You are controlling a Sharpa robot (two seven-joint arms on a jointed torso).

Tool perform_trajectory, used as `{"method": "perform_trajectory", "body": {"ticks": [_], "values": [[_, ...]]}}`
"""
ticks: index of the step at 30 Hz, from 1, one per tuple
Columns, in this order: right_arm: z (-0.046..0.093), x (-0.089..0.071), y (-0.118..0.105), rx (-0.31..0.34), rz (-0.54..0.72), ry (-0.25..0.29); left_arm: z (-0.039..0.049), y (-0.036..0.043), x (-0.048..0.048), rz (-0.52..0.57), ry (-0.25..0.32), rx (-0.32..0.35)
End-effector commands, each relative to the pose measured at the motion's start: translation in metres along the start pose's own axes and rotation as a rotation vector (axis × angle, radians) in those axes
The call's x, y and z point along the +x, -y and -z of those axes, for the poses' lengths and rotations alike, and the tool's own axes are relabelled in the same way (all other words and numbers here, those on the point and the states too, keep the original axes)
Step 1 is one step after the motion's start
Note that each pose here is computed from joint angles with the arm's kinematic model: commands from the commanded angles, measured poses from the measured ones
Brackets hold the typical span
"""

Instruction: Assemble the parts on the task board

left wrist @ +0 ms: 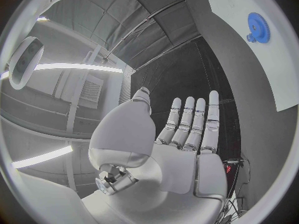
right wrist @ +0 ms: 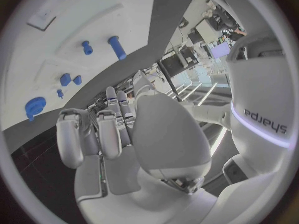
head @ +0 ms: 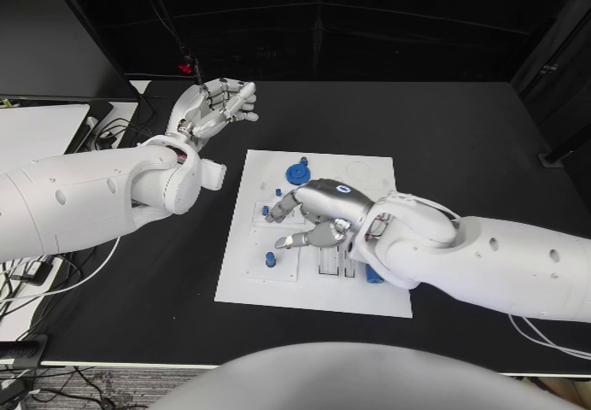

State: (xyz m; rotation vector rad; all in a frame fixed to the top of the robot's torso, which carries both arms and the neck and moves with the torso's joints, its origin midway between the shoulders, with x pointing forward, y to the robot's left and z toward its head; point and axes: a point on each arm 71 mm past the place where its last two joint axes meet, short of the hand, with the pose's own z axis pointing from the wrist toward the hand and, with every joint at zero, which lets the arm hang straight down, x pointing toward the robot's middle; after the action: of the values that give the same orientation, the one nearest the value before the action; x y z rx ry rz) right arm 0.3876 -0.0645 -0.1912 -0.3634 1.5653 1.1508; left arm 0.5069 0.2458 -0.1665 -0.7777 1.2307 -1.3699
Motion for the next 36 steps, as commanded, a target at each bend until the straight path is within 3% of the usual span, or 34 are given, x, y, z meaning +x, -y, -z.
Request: {"method": "perform_trajectory", "body": {"ticks": [1,5,8,17,21,28,36], "values": [[0.014,-0.029,0.010,0.077,-0.281,0.213,-0.0009,0.0010,0.0003,0.008,-0.010,0.011],[0.048,-0.050,0.029,0.210,-0.390,0.227,-0.0020,0.0004,-0.0004,0.005,-0.008,0.012],[0.070,-0.058,0.039,0.295,-0.440,0.214,-0.0025,0.0001,-0.0002,0.004,-0.007,0.013],[0.119,-0.065,0.060,0.500,-0.489,0.133,-0.0043,-0.0006,0.0022,0.002,-0.006,0.013],[0.139,-0.060,0.069,0.581,-0.496,0.102,-0.0050,-0.0008,0.0032,0.001,-0.007,0.013],[0.164,-0.044,0.079,0.701,-0.511,0.044,-0.0057,-0.0020,0.0035,-0.001,-0.005,0.011],[0.169,-0.036,0.078,0.749,-0.499,0.005,-0.0048,-0.0054,0.0036,-0.002,-0.004,0.004]]}}
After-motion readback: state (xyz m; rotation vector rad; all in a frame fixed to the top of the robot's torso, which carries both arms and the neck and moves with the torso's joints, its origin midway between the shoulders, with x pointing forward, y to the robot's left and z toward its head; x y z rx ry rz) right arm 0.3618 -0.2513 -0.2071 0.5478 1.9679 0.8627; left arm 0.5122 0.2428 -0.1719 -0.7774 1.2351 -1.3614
